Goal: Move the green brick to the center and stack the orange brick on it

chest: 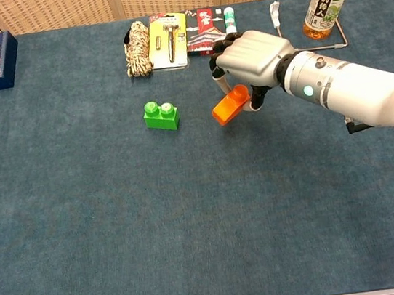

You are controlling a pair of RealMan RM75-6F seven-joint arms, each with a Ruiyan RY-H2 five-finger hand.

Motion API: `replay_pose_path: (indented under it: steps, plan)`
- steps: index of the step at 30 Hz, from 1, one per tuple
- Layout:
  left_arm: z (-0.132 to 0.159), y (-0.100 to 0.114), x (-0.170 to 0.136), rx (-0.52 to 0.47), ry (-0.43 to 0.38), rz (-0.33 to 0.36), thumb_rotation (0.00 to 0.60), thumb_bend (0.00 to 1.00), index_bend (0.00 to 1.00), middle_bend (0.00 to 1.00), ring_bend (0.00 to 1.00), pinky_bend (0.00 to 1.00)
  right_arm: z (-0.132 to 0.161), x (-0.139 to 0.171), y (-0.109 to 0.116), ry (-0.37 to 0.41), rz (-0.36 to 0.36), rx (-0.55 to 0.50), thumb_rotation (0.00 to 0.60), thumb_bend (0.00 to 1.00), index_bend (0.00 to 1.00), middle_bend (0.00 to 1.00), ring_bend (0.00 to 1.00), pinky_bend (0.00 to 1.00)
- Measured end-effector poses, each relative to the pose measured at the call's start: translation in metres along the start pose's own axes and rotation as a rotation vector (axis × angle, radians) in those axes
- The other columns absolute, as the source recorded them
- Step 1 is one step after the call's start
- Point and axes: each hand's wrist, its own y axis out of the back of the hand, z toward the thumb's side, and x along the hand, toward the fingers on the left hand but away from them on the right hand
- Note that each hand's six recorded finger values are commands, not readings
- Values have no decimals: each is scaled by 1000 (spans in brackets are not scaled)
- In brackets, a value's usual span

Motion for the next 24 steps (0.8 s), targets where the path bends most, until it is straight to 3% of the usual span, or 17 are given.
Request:
replay_pose_path:
  steps: [24]
  plan:
    - [-36, -18, 6, 49, 109, -48, 600, 294, 216, 163, 96, 150, 32, -7, 12, 46, -27, 32, 600, 265, 608, 226, 42, 72]
